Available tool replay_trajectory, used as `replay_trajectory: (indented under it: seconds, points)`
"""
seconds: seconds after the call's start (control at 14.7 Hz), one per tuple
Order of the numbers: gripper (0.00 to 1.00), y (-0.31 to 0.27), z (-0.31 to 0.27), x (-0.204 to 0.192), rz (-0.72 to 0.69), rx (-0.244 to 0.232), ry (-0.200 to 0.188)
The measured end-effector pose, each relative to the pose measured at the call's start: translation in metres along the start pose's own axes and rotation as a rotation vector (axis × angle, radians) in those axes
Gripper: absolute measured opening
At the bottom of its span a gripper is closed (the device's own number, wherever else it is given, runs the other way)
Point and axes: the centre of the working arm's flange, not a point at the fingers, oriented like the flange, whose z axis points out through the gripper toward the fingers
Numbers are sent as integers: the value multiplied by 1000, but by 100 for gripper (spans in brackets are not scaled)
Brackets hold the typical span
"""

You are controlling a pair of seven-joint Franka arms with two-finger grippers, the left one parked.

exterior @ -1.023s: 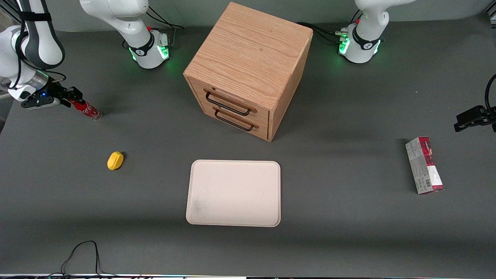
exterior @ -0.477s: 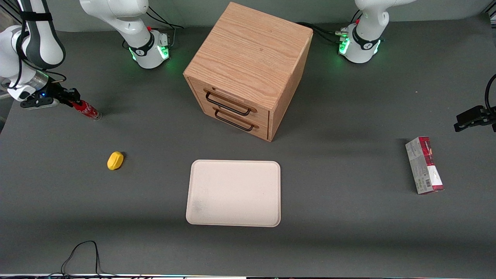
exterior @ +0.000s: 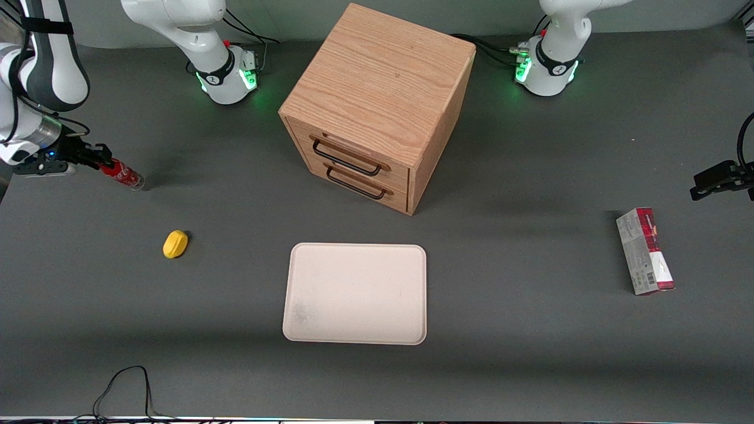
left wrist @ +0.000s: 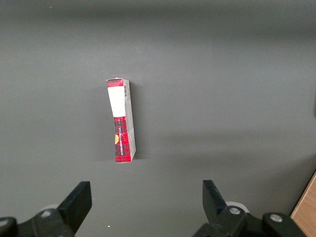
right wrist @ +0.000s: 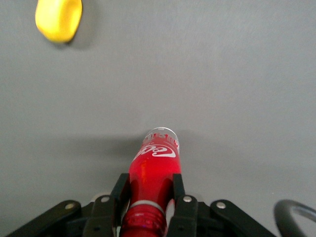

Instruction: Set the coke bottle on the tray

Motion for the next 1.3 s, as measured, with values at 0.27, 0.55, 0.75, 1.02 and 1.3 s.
replay_trajectory:
  seconds: [0.27, 0.55, 0.75, 1.02, 1.3]
  points:
    - [39, -42, -54, 59, 45, 31, 17]
    - [39, -100, -108, 122, 107, 10, 31]
    - [39, -149, -144, 164, 163, 31, 36]
    - [39, -216, -206, 204, 251, 44, 9]
    - [39, -286, -239, 227, 318, 88, 32]
